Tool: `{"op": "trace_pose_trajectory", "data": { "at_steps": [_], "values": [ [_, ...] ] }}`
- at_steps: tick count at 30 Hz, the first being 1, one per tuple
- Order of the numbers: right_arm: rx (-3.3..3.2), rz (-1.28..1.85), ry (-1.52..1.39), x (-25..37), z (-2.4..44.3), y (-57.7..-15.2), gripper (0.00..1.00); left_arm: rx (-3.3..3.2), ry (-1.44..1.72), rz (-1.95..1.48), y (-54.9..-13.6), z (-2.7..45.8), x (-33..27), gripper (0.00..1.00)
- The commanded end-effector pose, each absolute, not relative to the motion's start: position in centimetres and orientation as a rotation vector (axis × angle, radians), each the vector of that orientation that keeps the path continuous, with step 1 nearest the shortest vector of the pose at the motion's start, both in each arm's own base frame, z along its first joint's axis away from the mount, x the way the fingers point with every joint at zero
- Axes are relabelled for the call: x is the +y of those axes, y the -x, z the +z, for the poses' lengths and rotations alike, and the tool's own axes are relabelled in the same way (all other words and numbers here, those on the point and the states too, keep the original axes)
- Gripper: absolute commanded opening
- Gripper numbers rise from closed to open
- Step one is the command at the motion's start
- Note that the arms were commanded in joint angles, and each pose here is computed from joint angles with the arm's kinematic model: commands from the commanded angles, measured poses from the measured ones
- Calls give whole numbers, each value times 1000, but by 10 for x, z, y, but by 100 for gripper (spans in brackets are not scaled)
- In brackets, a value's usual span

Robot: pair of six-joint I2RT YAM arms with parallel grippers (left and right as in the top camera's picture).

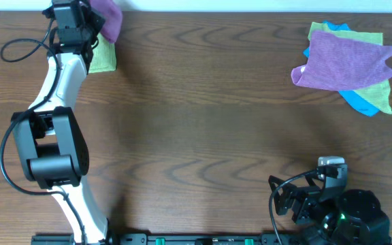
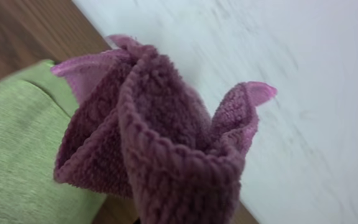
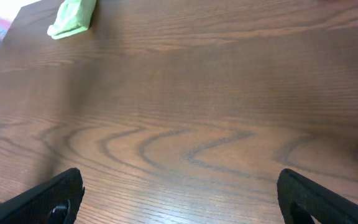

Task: Fold the cloth
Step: 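Carry the folded purple cloth with the left gripper onto the yellow-green cloth, then lower the purple cloth onto the yellow-green cloth and open the left gripper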

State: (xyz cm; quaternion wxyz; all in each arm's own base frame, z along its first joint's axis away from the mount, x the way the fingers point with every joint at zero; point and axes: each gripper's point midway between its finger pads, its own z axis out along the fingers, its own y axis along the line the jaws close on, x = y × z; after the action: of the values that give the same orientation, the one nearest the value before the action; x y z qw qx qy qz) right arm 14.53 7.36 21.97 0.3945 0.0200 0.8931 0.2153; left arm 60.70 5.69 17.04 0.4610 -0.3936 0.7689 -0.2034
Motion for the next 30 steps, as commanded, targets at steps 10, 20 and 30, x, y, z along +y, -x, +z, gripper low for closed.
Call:
{"op": "trace_pose_trajectory", "data": {
  "at_steps": [10,20,30],
  "values": [
    [2261,530,-81,70,218,-147,99,1919,1000,-388,-612,134,83,6],
    [2262,530,-81,70,218,-147,99,1977,1046,-354,-610,91,91,6],
    [2262,530,-81,70,218,-147,99,2080,1113,-288,-592,59,93,6]
  ]
}}
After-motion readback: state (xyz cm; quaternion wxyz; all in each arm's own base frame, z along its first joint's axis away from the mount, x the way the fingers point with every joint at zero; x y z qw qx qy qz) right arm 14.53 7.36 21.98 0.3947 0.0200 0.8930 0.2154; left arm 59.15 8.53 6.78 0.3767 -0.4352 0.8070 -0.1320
